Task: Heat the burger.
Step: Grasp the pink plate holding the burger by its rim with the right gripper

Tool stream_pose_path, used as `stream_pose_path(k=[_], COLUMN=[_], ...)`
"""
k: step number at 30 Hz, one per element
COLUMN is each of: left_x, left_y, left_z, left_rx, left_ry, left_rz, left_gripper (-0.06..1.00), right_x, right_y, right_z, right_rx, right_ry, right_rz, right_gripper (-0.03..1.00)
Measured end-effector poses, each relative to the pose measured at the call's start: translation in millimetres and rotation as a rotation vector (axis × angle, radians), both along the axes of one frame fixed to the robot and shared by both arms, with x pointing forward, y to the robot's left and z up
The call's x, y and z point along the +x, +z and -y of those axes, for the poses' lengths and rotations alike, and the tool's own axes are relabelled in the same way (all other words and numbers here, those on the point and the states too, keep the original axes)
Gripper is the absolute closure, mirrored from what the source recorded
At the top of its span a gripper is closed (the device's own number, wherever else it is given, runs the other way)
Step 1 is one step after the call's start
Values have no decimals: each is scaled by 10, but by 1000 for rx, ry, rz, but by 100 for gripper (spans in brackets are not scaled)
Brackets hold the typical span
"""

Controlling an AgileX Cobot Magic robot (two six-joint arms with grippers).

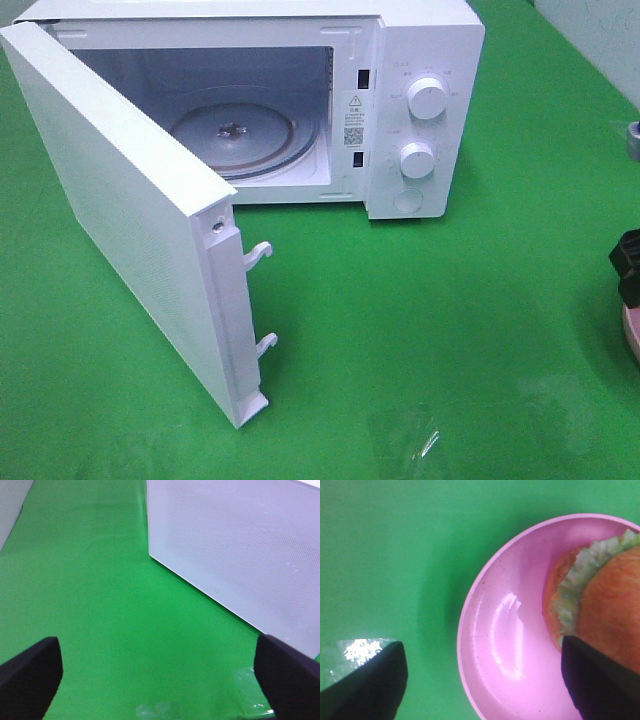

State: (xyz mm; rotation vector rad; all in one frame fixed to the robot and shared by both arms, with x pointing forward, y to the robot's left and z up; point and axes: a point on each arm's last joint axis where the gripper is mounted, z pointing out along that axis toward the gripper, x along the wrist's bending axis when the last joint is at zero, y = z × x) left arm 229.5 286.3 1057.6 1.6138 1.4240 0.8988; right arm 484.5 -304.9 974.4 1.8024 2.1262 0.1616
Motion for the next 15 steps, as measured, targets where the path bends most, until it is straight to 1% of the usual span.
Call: stream_pose_path(k=[1, 8, 10, 15], left_x=[0, 0, 0, 0], left_y=[0, 0, 0, 0], left_z=[0, 0, 0, 0], left_rx=[0, 0, 0, 0], left_ry=[0, 0, 0, 0], left_rz=[0, 0, 0, 0], left_gripper=[-3, -3, -3, -3], right_x=[13, 86, 108, 132], right_y=[-67, -237, -322, -407], right_z=[-2, -10, -12, -15], right_rx=[1, 4, 5, 6], right_ry=[2, 8, 9, 11], right_rz=[-20, -58, -86, -108], right_gripper=[17, 18, 18, 18])
